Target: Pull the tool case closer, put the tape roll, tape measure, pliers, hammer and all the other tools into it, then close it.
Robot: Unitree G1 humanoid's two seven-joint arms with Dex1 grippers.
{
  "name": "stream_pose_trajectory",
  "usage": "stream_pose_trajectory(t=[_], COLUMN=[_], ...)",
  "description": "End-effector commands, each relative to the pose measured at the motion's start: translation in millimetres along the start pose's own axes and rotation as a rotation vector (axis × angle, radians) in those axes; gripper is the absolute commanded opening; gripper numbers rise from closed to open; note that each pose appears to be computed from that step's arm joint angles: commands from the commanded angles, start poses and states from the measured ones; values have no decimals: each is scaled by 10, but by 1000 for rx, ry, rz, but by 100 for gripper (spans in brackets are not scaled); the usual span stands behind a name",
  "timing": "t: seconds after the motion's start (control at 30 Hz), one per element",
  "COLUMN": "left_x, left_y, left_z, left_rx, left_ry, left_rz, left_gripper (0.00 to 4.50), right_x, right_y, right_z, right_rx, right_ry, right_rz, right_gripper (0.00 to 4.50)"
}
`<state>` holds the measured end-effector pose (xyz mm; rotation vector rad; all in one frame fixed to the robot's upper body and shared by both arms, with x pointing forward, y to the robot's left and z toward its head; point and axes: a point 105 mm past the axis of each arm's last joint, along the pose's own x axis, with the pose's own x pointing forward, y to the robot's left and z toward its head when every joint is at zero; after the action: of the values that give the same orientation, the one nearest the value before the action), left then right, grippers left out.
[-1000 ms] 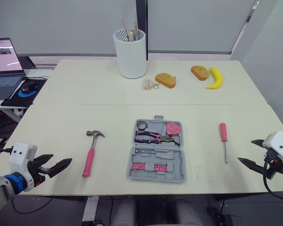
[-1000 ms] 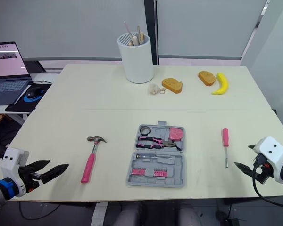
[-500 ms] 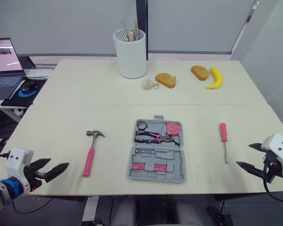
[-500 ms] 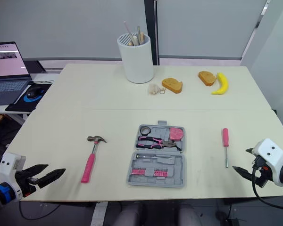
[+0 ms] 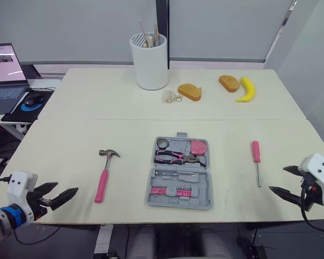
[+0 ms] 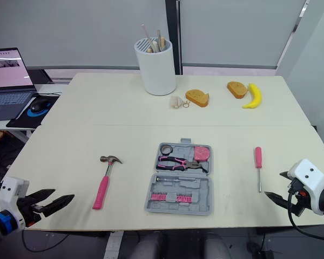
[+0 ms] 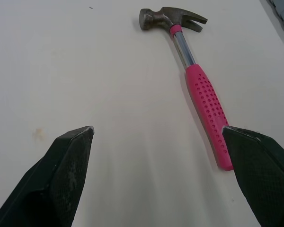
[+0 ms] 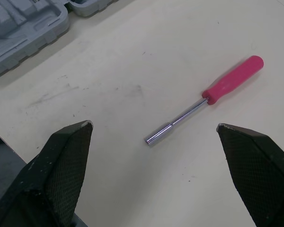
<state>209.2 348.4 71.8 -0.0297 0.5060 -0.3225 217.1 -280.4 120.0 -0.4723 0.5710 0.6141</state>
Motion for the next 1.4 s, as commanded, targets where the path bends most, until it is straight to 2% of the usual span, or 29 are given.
stream_pose_trajectory(t=[0.03, 0.47, 0.97, 1.4], left_x=[-2, 60, 96, 115], left_y=[7, -72, -214, -308], left_z=[50, 96, 113, 103], left_rx=[24, 5, -20, -31], left_ry=[-12, -45, -69, -86], left_rz=[-7, -40, -49, -30], left_gripper=[450, 450, 450, 450], right_x=[-64, -50, -44, -53], right_y=[-54, -77, 52, 63], right_z=[122, 192, 331, 431], right_rx=[-52, -168, -363, -395], right_ry=[-29, -56, -123, -146], right_rz=[-24, -10, 113, 197], right_gripper=[446, 446, 446, 446])
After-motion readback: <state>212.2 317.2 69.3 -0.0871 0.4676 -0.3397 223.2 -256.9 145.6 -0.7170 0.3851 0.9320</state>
